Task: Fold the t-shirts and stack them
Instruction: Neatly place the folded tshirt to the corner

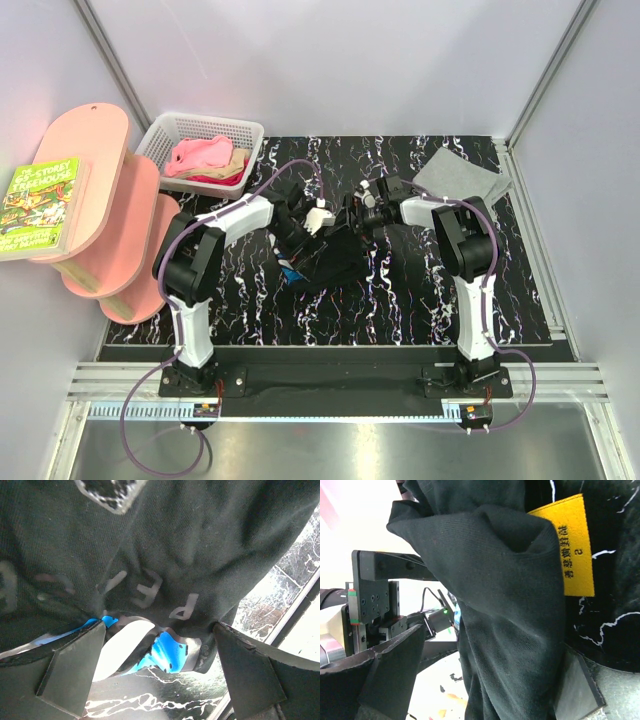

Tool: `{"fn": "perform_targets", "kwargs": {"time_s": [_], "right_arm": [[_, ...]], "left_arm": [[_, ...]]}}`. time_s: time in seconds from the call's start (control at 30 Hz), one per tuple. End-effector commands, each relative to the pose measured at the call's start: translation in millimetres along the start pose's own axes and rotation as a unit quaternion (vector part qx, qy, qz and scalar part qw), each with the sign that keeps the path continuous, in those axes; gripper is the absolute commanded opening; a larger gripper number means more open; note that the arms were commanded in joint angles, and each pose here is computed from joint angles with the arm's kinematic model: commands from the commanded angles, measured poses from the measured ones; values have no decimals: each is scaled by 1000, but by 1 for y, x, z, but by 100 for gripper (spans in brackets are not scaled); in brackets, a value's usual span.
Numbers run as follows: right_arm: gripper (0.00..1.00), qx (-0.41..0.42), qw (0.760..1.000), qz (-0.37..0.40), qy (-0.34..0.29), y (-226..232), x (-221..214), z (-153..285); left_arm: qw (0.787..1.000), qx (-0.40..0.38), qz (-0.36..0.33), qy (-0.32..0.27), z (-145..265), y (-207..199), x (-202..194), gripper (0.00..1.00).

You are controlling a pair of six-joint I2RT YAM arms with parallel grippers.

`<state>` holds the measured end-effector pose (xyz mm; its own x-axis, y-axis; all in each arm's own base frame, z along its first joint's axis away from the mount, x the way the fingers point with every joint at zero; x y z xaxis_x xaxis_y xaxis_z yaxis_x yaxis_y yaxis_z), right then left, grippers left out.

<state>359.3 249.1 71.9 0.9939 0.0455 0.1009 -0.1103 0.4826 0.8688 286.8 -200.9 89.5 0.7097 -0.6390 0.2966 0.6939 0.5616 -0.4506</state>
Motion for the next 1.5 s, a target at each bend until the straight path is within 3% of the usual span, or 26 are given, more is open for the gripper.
{"fn": "perform_targets", "kwargs": {"time_s": [0.0, 0.07, 0.1, 0.2, 0.3, 0.43, 0.5, 0.53, 0.77, 0.93, 1.1, 1.47], "right_arm": [[98, -87, 995, -38, 23, -53, -32, -28], [85, -80, 996, -40, 29, -51, -34, -30], [67, -76, 996, -39, 31, -50, -35, -32], [45, -66, 996, -46, 41, -50, -36, -37], [52, -64, 996, -44, 47, -48, -37, -41], [39, -55, 996, -46, 54, -46, -37, -46], [8, -47, 996, -43, 59, -42, -37, -47], [0, -44, 996, -44, 60, -40, -37, -47], [0, 7, 999, -31, 23, -12, -12, -25], [0, 52, 996, -24, -66, 14, 46, 47], [0, 70, 986, -12, -153, 26, 96, 122], [0, 83, 962, -16, -258, 15, 144, 235]], "left_arm": [[999, -24, 14, 17, -10, -11, -10, 99], [1000, -23, 13, 15, -9, -11, -9, 99], [1000, -22, 12, 16, -9, -10, -9, 99], [1000, -20, 11, 16, -8, -11, -10, 99], [1000, -17, 9, 12, -6, -12, -9, 99], [1000, -13, 5, 11, -4, -12, -9, 99], [1000, -12, 4, 9, -3, -12, -9, 99], [1000, -11, 3, 8, -1, -13, -9, 99], [1000, 12, -9, -17, 29, -19, -2, 99], [995, 26, -21, -96, 111, -23, 14, 99], [987, 65, -23, -142, 187, -23, -3, 99], [989, 71, 13, -130, 185, -7, -43, 99]]}}
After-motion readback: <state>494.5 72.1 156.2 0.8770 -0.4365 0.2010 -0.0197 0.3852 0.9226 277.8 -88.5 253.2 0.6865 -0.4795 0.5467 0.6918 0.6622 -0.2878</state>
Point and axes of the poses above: each gripper's point midway between its finger pads, its own z axis back along the fingers, its own y axis along the line the jaws close on, x = y × z, the point moved 6 cm from there along z, back along the fingers, and after that the axes turned 8 degrees about z, right-handed, at the moved point
